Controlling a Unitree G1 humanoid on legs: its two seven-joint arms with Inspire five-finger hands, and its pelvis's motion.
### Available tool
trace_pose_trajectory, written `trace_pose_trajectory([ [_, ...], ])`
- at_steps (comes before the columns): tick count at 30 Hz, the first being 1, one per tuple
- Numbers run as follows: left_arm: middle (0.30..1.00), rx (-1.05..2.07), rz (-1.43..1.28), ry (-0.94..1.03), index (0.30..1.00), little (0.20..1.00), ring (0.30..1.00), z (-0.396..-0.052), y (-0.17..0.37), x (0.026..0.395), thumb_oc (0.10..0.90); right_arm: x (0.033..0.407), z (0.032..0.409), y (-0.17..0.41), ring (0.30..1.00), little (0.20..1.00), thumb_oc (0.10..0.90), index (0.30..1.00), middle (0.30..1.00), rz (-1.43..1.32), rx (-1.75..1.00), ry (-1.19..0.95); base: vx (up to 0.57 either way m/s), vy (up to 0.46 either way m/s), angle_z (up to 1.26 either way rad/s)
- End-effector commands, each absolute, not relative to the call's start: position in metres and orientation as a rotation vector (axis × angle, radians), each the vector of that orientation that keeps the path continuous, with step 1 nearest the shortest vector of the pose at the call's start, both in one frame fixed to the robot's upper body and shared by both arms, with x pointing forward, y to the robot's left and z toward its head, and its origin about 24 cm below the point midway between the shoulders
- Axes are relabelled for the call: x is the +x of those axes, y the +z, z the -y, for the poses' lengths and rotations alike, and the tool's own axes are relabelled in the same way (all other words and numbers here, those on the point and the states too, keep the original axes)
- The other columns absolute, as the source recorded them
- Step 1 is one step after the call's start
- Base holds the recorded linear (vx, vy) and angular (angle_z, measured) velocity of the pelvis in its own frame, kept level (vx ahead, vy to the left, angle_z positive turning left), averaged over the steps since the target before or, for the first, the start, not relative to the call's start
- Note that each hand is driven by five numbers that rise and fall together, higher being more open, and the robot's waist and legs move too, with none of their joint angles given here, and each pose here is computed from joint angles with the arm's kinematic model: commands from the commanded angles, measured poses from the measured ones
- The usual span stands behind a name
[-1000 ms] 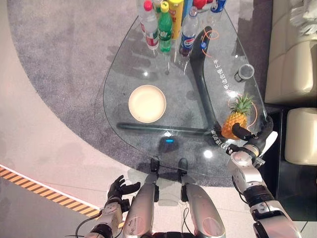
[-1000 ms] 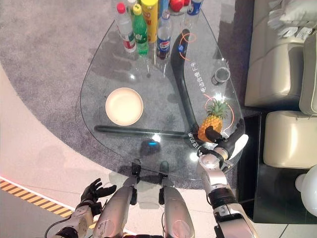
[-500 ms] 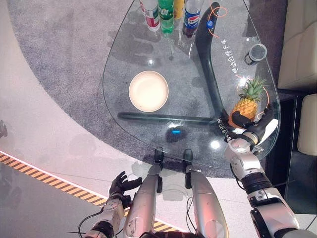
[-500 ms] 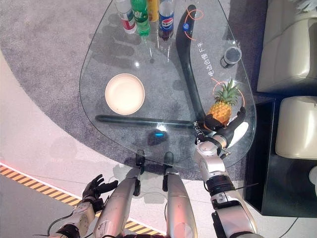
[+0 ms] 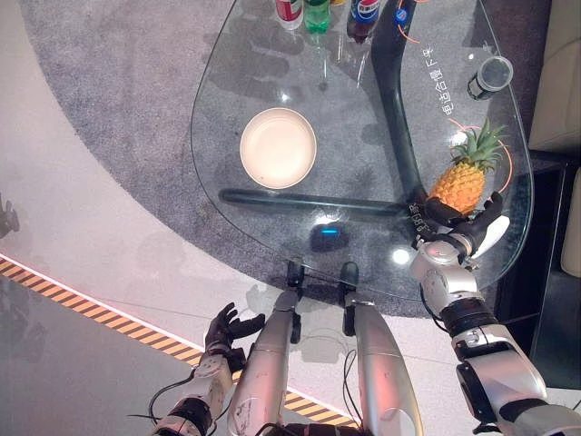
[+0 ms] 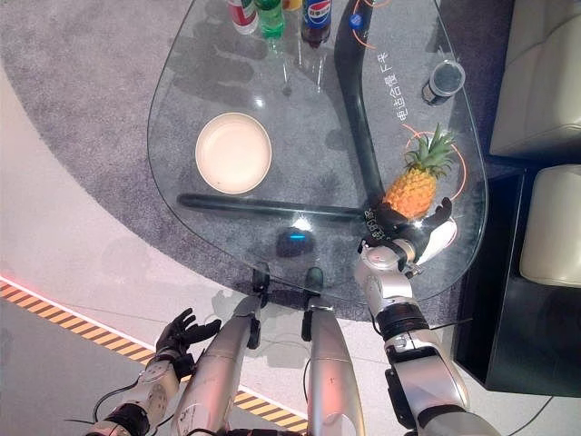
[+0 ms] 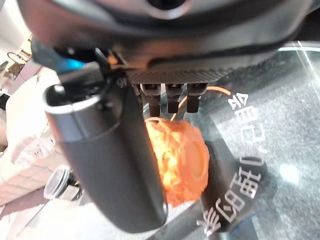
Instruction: Pick up the fruit to the plate
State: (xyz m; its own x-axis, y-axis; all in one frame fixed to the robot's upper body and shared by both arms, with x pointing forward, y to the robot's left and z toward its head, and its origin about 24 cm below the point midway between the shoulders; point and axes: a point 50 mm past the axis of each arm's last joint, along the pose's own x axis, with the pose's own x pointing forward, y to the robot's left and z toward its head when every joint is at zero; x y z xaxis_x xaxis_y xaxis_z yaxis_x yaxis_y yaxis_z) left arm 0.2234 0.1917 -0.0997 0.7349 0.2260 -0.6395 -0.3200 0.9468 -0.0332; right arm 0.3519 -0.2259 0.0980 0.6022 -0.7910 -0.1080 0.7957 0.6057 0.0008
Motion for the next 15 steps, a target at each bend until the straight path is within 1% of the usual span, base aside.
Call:
trace_pose_trajectory([
  [1,0.9,-0.12,-0.733,0.325,0.9,0.9,0.9,-0.194,-0.11,0.204,0.8,0.351,0.255,0.132,0.9,0.9,0.8,0.9,0.9,0.071,0.02,-0.963,0.0,0.0,0.0],
  [2,0.9,-0.124,-0.736,0.33,0.9,0.9,0.9,-0.195,-0.109,0.205,0.8,0.354,0.253,0.141,0.9,0.9,0.8,0.9,0.9,0.098,0.02,-0.947,0.0,0.0,0.0],
  [7,0.9,-0.126,-0.739,0.335,0.9,0.9,0.9,-0.195,-0.109,0.205,0.8,0.358,0.253,0.15,0.9,0.9,0.8,0.9,0.9,0.117,0.022,-0.931,0.0,-0.001,0.01],
  [15,0.9,-0.128,-0.731,0.327,0.9,0.9,0.9,-0.198,-0.108,0.207,0.8,0.364,0.264,0.148,0.9,0.9,0.8,0.9,0.9,0.039,0.027,-0.925,0.01,0.0,0.02],
])
